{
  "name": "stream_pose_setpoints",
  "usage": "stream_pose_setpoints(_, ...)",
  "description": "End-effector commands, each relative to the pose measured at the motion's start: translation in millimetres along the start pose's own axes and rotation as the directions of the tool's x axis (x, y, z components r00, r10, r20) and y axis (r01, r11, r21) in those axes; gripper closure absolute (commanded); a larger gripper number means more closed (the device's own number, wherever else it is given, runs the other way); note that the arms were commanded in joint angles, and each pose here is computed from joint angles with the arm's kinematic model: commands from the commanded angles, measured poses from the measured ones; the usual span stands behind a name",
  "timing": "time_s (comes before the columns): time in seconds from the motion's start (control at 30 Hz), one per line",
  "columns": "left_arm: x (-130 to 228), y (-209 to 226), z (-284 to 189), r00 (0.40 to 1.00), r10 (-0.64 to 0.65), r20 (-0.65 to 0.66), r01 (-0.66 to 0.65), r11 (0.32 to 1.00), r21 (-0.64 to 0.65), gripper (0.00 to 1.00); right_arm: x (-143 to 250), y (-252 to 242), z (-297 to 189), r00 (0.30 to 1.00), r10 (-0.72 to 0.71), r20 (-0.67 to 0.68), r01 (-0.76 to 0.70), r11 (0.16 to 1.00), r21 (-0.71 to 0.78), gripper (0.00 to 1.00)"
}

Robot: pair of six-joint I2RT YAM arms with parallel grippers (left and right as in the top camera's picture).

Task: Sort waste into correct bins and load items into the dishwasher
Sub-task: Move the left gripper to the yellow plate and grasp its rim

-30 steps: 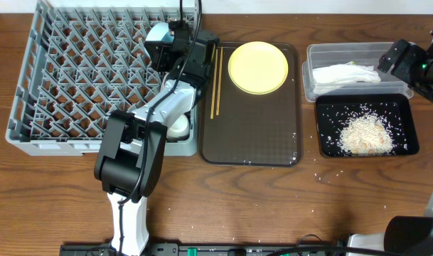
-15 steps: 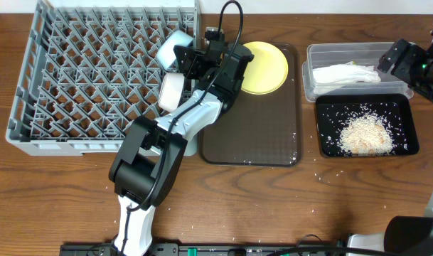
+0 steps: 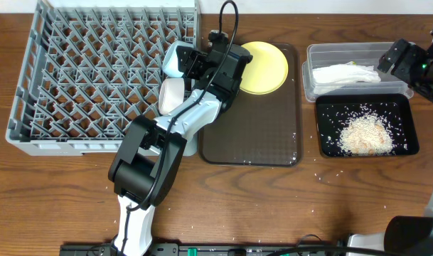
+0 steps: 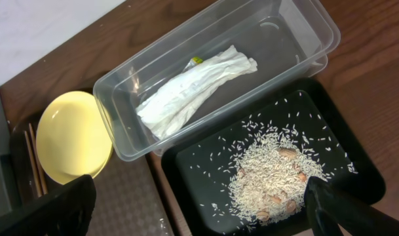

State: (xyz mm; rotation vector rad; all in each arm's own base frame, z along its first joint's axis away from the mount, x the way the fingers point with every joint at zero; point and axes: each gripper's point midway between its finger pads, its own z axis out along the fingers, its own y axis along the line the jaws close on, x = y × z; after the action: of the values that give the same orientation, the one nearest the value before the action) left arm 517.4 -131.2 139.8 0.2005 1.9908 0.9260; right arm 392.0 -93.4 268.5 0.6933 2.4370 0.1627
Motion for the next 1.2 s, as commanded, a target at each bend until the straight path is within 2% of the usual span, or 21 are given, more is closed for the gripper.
stream_pose_setpoints(0.0, -40.4, 15.6, -15.4, 0.995, -0.078, 0.067, 0.071, 0.992, 0.102, 0.27, -1.7, -3.0, -1.5, 1.000, 0.013, 0.006, -0.013, 1.000, 0.005, 0.01)
stream_pose_setpoints(0.13, -70.2, 18.1, -51.9, 0.983, -0.152, 0.106, 0.104, 0.927, 0.361, 0.27, -1.7, -3.2, -1.5, 1.000, 0.014, 0.006, -0.014, 1.000, 0.005, 0.01)
stream_pose_setpoints(0.2, -80.0, 15.2, -76.3, 0.971, -0.223, 0.091, 0.146, 0.847, 0.512, 0.27, -1.7, -3.2, -1.5, 1.000, 0.014, 0.006, -0.014, 1.000, 0.005, 0.01)
stream_pose_setpoints(0.27, -85.7, 11.4, -101.9, 0.951, -0.309, 0.025, 0.220, 0.732, 0.644, 0.28, -1.7, -3.2, -1.5, 1.000, 0.014, 0.006, -0.014, 1.000, 0.005, 0.01)
stream_pose_setpoints(0.37, -83.1, 1.8, -127.0, 0.894, -0.418, -0.164, 0.396, 0.562, 0.727, 0.29, -1.7, -3.0, -1.5, 1.000, 0.013, 0.006, -0.013, 1.000, 0.005, 0.01)
stream_pose_setpoints(0.47, -74.6, -17.1, -140.6, 0.850, -0.433, -0.299, 0.495, 0.466, 0.733, 0.32, -1.7, -3.0, -1.5, 1.000, 0.013, 0.006, -0.013, 1.000, 0.005, 0.01)
stream_pose_setpoints(0.67, -54.5, -65.5, -146.3, 0.826, -0.390, -0.407, 0.555, 0.440, 0.706, 0.33, -1.7, -3.0, -1.5, 1.000, 0.013, 0.006, -0.013, 1.000, 0.005, 0.01)
stream_pose_setpoints(0.7, -45.5, -77.5, -140.2, 0.805, -0.379, -0.457, 0.591, 0.442, 0.675, 0.33, -1.7, -3.2, -1.5, 1.000, 0.014, 0.006, -0.014, 1.000, 0.005, 0.01)
stream_pose_setpoints(1.0, -16.2, -117.1, -111.4, 0.711, -0.399, -0.579, 0.702, 0.456, 0.547, 0.33, -1.7, -3.0, -1.5, 1.000, 0.013, 0.006, -0.013, 1.000, 0.005, 0.01)
stream_pose_setpoints(1.17, -0.9, -127.2, -94.4, 0.629, -0.468, -0.621, 0.773, 0.463, 0.434, 0.45, -1.7, -3.2, -1.5, 1.000, 0.014, 0.006, -0.014, 1.000, 0.005, 0.01)
